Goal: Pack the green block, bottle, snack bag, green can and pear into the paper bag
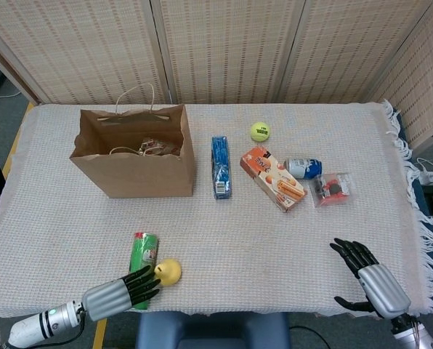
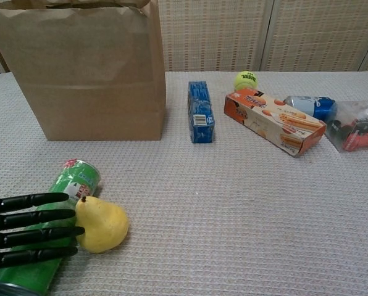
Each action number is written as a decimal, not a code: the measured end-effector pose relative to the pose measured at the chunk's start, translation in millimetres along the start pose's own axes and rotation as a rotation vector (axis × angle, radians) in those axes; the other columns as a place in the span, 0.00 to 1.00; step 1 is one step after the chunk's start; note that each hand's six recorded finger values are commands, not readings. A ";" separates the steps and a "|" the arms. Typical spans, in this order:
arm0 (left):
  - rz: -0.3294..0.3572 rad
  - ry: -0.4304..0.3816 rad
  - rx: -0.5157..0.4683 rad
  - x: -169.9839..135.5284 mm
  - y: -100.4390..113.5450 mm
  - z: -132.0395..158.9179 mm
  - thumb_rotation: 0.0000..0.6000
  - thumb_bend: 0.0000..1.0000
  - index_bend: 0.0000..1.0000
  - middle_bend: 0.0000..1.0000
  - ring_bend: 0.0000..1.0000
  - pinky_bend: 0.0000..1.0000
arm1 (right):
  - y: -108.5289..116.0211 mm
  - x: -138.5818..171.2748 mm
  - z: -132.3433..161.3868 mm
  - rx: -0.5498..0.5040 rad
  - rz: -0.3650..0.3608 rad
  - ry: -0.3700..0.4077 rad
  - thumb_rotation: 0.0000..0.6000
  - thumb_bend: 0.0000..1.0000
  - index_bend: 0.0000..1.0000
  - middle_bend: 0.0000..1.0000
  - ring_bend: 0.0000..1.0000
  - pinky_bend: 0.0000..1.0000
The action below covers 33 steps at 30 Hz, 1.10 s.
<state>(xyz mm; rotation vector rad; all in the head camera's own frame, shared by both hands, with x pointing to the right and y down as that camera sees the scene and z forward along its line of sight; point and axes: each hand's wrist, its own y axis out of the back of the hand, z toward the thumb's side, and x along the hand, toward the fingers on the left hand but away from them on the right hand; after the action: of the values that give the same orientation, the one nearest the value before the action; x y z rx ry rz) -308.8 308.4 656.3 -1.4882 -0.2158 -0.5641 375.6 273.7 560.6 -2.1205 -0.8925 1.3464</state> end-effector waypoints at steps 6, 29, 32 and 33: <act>-0.026 -0.042 0.024 13.5 -3.9 0.0 1.00 0.37 0.00 0.00 0.00 0.03 | 0.3 -0.1 -0.3 0.000 0.001 -0.001 1.00 0.06 0.00 0.00 0.00 0.00; 0.003 -0.055 0.038 21.3 -2.5 -8.6 1.00 0.60 0.65 0.65 0.60 0.75 | 0.8 0.0 -0.4 -0.002 -0.001 -0.002 1.00 0.06 0.00 0.00 0.00 0.00; 0.008 0.005 0.045 16.0 0.1 -25.0 1.00 0.60 0.65 0.66 0.60 0.74 | 1.3 0.0 -0.6 -0.002 -0.003 -0.002 1.00 0.06 0.00 0.00 0.00 0.00; 0.011 0.029 0.045 14.3 1.1 -30.7 1.00 0.60 0.65 0.66 0.61 0.74 | 1.3 0.0 -0.6 -0.002 -0.003 -0.002 1.00 0.06 0.00 0.00 0.00 0.00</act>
<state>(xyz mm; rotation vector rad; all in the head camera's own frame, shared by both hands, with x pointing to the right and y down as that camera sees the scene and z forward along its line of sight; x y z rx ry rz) -302.3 275.3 659.3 -1.4362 -0.1965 -0.5688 376.6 272.8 559.9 -2.1190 -0.8983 1.3470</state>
